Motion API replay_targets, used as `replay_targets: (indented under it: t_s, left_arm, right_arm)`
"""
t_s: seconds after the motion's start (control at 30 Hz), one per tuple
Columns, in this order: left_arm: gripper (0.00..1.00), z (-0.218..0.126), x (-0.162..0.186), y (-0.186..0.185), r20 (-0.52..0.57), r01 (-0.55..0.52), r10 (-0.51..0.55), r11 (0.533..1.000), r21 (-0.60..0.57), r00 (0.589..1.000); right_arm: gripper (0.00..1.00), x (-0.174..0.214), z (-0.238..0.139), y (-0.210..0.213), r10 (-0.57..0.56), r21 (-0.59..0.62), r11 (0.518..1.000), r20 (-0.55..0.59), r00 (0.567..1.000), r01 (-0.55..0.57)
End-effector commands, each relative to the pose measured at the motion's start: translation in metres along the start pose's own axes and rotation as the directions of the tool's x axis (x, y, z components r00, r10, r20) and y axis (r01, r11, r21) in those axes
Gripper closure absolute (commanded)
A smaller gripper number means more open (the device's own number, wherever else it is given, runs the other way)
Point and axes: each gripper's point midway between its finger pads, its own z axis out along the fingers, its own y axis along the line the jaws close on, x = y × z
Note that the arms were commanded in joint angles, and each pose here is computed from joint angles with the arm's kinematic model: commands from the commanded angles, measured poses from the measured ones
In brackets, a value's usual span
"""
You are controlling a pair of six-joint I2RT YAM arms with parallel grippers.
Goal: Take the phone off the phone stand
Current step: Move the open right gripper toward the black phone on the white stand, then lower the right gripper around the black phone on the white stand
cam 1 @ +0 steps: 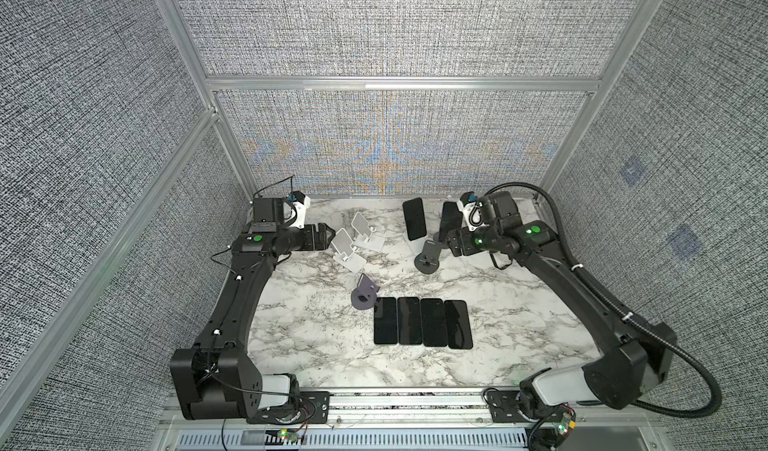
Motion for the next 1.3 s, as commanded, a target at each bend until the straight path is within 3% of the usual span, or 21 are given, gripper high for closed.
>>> replay_targets:
  t_s: [0.0, 0.53, 0.77, 1.27]
  left_arm:
    - [0.09, -0.002, -0.009, -0.010, 0.038, 0.003, -0.004, 0.999, 0.040, 0.999]
    - [0.08, 0.003, -0.006, -0.015, 0.027, -0.001, 0.000, 0.999, 0.041, 1.000]
    - [0.06, 0.003, -0.005, -0.014, 0.021, -0.003, 0.003, 0.999, 0.039, 1.000]
    - [0.05, 0.001, -0.004, -0.017, 0.016, -0.019, 0.019, 0.999, 0.046, 1.000]
  right_arm:
    - [0.13, -0.025, 0.014, 0.009, -0.050, -0.044, 0.998, 0.086, 0.995, 0.054]
    - [0.10, -0.056, 0.108, 0.022, -0.044, -0.128, 0.990, 0.141, 0.989, 0.062]
    - [0.07, -0.059, 0.147, 0.020, -0.067, -0.103, 0.991, 0.169, 0.983, 0.085]
    - [0.07, -0.068, 0.192, 0.025, -0.056, -0.085, 0.994, 0.195, 0.979, 0.074]
